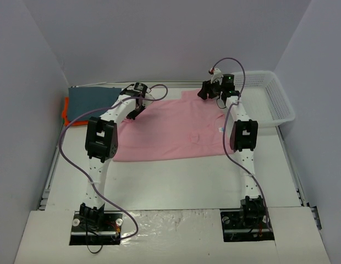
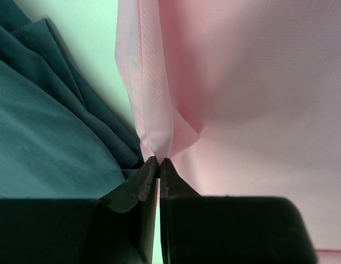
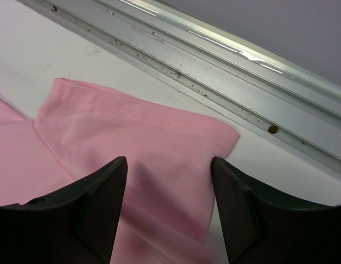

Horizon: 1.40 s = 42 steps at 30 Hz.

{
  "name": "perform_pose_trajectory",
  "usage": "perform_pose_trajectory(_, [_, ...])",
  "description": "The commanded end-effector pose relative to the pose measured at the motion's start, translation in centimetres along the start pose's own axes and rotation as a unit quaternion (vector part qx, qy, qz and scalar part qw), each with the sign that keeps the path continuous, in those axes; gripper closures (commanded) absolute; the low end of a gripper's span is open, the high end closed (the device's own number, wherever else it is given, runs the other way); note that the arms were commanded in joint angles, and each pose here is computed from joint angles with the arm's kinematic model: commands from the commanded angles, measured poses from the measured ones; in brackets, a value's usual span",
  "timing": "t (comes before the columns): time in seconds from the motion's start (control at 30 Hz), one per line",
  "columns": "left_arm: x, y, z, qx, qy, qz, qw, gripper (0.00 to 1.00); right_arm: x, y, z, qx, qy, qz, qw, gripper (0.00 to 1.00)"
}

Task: Fold and stack the t-shirts
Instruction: Grap the side of the flattened tshirt furthest away from the robot with both arms

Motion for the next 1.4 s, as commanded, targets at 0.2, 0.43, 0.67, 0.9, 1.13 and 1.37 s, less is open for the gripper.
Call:
perform_pose_trajectory(0.2, [-1.4,0.1,0.1,0.005,-0.003,0.002,1.000,0.98,1.1,0.2,1.5,0.008,-0.021,0.008,1.000,0.50])
perform_pose_trajectory(0.43, [-1.1,0.2,-0.1,0.005,0.002,0.004,1.000,0.98,1.4,0.0,2.0,0.000,-0.013,0.006,1.000,0.69])
perform_pose_trajectory(0.67, [-1.2,0.2,-0.1,0.003,0.003,0.003,1.000,0.98,1.5,-0.3,1.7,-0.009,0.008,0.002,1.000,0.78])
perform_pose_trajectory(0.9, [-1.5,-0.1,0.2,0.000,-0.005,-0.004,1.000,0.98,1.4,-1.6,1.6,-0.029,0.049,-0.011,0.998,1.00])
perform_pose_trajectory(1.13, [-2.5,-0.8,2.6,-0.017,-0.042,-0.028,0.999,0.98,0.1,-4.1,2.4,-0.042,0.055,-0.024,0.997,1.00])
perform_pose_trajectory(1.37, [-3.8,-0.1,4.9,-0.061,-0.076,-0.066,0.993,0.98,-1.6,-6.2,4.0,-0.067,0.058,-0.016,0.996,1.00])
Point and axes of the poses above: each gripper's point midway between its finger pads, its own x axis out along the fingers, its own z axis along the line the jaws close on, y = z × x, the point moved 9 cm from there along -x, back along the fingers, and after that the axes turned 6 degrees about x, right-handed, at the moved point
